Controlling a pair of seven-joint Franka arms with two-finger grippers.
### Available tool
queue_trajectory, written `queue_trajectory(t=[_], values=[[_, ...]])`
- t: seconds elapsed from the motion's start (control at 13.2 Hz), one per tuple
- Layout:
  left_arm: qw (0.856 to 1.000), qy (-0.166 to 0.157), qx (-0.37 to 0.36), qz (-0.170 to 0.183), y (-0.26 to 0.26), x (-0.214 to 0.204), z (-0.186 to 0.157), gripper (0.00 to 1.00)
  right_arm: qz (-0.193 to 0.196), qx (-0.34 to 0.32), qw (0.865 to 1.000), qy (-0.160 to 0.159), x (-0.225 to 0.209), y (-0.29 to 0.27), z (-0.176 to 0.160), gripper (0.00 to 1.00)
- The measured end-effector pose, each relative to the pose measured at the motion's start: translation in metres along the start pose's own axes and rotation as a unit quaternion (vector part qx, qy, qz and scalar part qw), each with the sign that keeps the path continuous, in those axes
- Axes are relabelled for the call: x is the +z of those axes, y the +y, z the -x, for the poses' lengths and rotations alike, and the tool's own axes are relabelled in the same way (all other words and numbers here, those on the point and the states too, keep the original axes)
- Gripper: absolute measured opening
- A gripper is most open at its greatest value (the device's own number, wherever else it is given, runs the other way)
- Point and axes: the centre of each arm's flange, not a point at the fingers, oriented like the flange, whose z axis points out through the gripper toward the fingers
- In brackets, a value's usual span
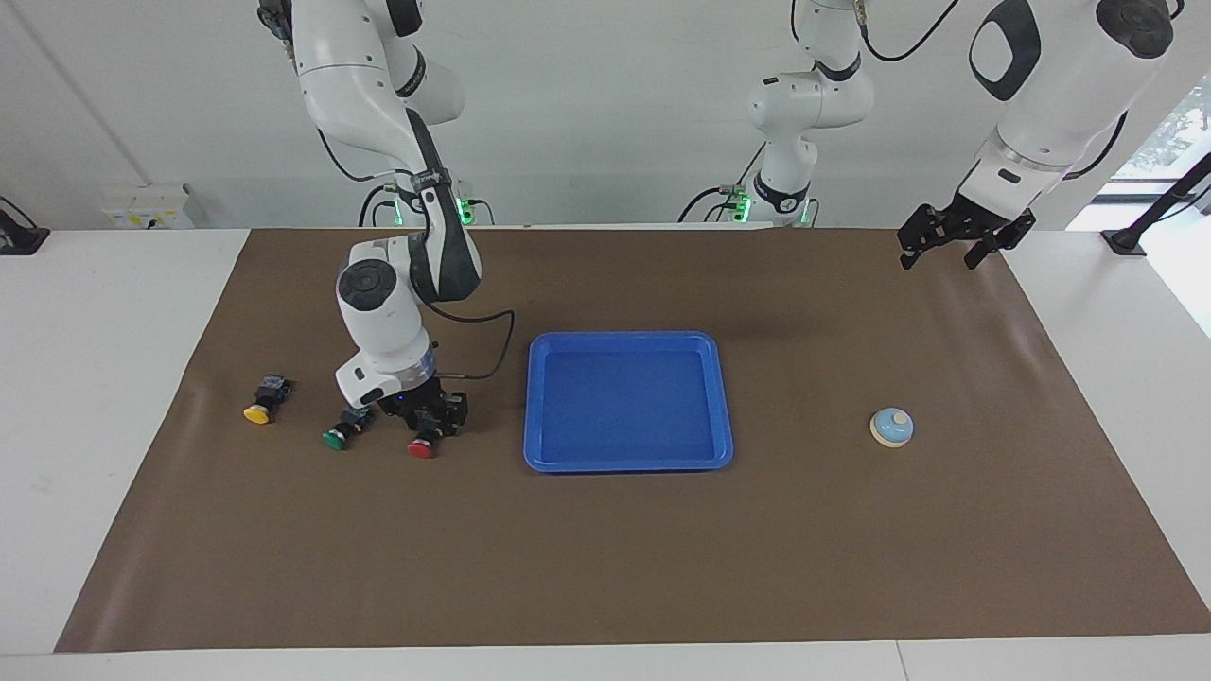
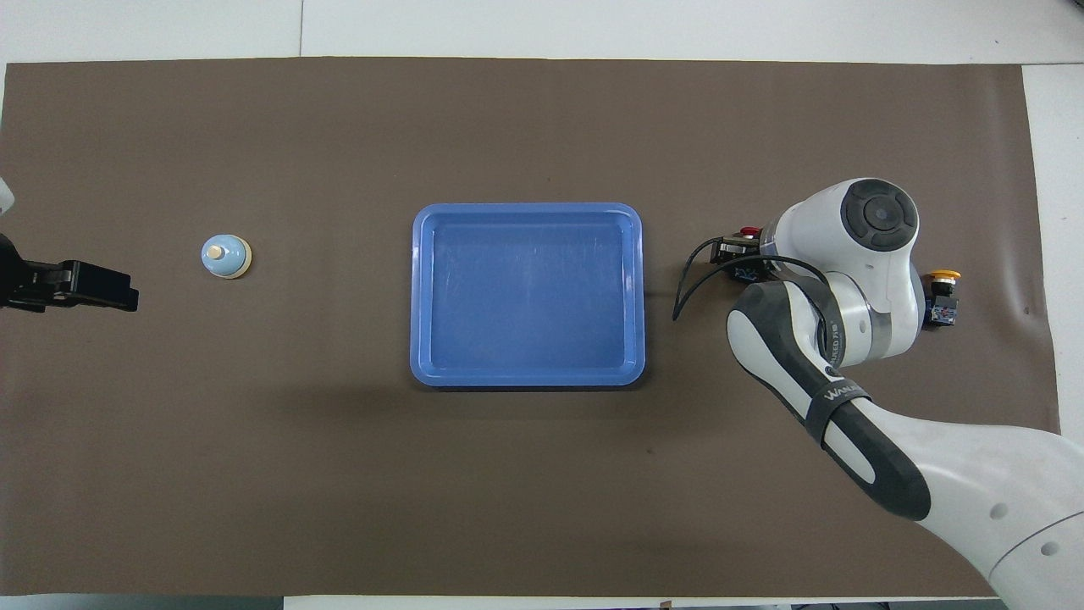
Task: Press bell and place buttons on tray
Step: 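Carry the red button with the right gripper into the blue tray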
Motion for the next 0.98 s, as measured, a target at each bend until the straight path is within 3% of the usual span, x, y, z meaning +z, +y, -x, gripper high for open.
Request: queue_trajectory(t=[0.08,0.15,0.61,0.98], values=[[1.000,0.000,0.000,0.000,0.000,0.000,0.000,1.00,0.000,0.000,1.000,0.001,0.000,0.000,0.000,0.46],[1.000,0.000,0.000,0.000,0.000,0.000,0.000,1.00,-0.001,0.000,1.000,0.002,-0.002,0.000,-0.002,0.41],[1.000,0.000,0.000,0.000,0.000,0.000,0.000,1.00,0.004,-0.003,1.000,-0.008,-0.038,-0.011,-0.021,0.41],[1.000,0.000,0.000,0.000,0.000,0.000,0.000,1.00,0.002,-0.031,0.999,-0.013,-0.105,-0.104,-0.011,0.41]])
